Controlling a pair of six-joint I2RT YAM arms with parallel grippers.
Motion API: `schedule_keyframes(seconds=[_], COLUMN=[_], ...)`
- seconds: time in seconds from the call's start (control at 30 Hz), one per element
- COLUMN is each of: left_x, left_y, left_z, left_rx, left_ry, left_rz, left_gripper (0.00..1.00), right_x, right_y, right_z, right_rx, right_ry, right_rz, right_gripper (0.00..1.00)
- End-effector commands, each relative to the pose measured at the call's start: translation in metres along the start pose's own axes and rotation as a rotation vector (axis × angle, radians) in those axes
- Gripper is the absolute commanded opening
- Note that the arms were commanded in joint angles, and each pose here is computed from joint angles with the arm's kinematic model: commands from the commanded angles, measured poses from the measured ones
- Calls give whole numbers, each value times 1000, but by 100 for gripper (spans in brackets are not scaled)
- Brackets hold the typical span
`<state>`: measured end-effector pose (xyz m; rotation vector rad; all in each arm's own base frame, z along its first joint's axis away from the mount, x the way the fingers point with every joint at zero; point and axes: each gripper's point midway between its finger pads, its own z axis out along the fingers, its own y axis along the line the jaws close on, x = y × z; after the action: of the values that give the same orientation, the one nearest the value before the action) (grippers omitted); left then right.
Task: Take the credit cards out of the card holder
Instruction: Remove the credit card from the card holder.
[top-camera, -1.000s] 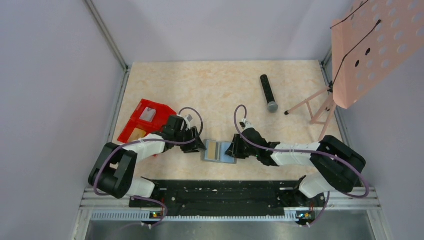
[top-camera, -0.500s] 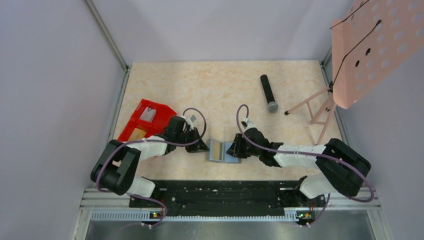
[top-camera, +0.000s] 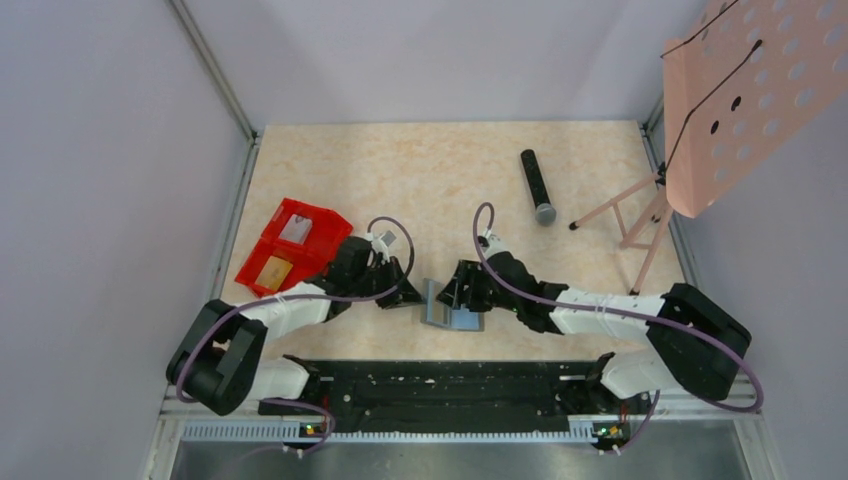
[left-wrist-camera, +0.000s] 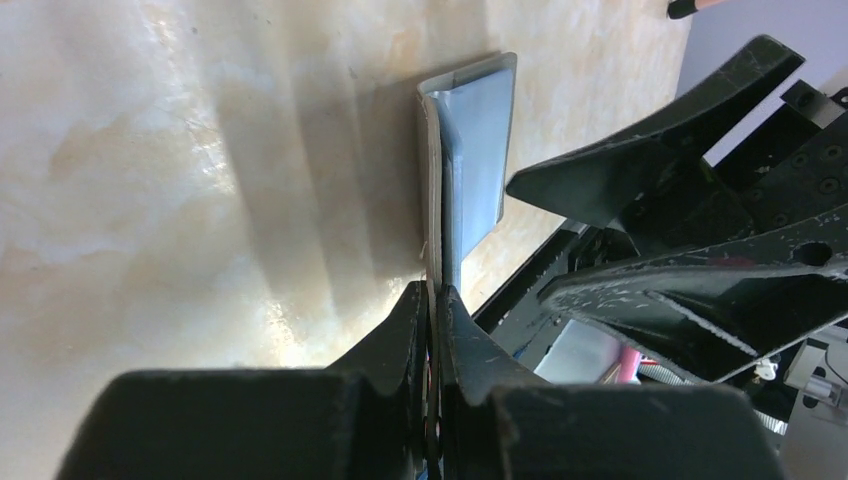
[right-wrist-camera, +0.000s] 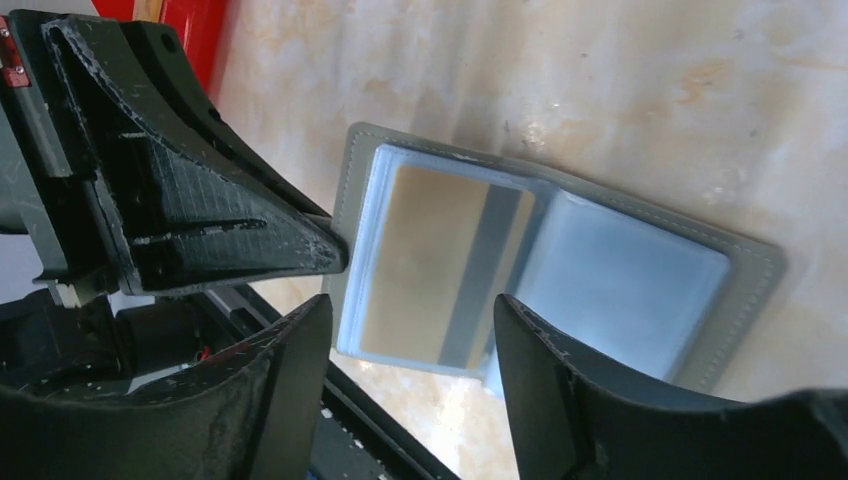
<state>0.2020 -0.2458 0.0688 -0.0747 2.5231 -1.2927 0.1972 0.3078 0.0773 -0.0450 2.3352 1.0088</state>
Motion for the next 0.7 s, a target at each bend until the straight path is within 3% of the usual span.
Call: schedule_keyframes(seconds=[0.0,0.13,0.3,0.37,0.67], left_x=[-3,1,2,2,4], left_y=[-17,-19,-21,-21,-20], left_z=[-1,0,0,0,0], left_rx=[42,41,34,31,21], left_ry=[-45,-41,-47,-48,-47], left_rz=[35,40,47,48,48], left_gripper=[0,0,0,0,0], right_x=[-5,5,13,13,2], right_y=[28,32,29,28,29], right_z=[11,18,20,19,7], right_rx=[-54,-60,-53,-53,-42], right_ry=[-9,17,35,32,-12], right_rz=[3,-4,-5,-3,-5], right_gripper=[63,66,47,45,50])
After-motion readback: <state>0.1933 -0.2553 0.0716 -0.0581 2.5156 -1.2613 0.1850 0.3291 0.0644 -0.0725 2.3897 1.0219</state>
